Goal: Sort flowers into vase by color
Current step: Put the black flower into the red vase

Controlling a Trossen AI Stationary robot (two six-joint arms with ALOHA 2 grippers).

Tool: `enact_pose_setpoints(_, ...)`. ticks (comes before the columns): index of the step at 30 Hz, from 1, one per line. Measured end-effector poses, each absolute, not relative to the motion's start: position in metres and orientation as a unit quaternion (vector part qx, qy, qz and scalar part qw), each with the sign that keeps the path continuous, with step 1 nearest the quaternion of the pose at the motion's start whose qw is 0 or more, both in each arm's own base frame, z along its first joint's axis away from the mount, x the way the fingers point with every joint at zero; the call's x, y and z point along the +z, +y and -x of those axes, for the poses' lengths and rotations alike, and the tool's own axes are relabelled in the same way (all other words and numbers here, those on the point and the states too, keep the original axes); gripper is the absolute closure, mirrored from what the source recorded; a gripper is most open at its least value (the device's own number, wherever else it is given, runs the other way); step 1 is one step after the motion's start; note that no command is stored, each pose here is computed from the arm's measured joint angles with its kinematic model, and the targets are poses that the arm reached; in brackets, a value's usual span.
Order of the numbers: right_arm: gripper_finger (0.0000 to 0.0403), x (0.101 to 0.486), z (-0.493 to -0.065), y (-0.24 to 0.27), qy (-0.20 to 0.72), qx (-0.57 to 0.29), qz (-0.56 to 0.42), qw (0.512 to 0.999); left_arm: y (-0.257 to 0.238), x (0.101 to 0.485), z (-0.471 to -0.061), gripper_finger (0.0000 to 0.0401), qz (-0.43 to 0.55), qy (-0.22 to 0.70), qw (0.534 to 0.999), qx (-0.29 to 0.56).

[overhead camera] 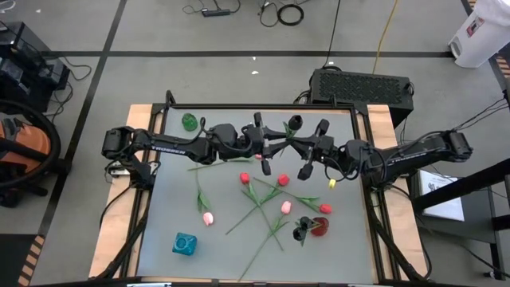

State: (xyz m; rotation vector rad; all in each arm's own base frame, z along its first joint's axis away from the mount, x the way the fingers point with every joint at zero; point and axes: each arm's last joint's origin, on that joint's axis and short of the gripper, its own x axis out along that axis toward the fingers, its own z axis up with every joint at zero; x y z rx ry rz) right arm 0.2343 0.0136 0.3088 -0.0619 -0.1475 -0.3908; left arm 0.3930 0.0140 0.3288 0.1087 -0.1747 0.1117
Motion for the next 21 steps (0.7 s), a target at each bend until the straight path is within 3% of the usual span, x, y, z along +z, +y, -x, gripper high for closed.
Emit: enact_pose_setpoints(21, 0.0402, 0.328, -0.157, 0.014, -0.015, -0.16, 0.013, 0.987, 0.015, 0.323, -0.393, 0.0301, -0.059, -0.045, 0.995, 0.061)
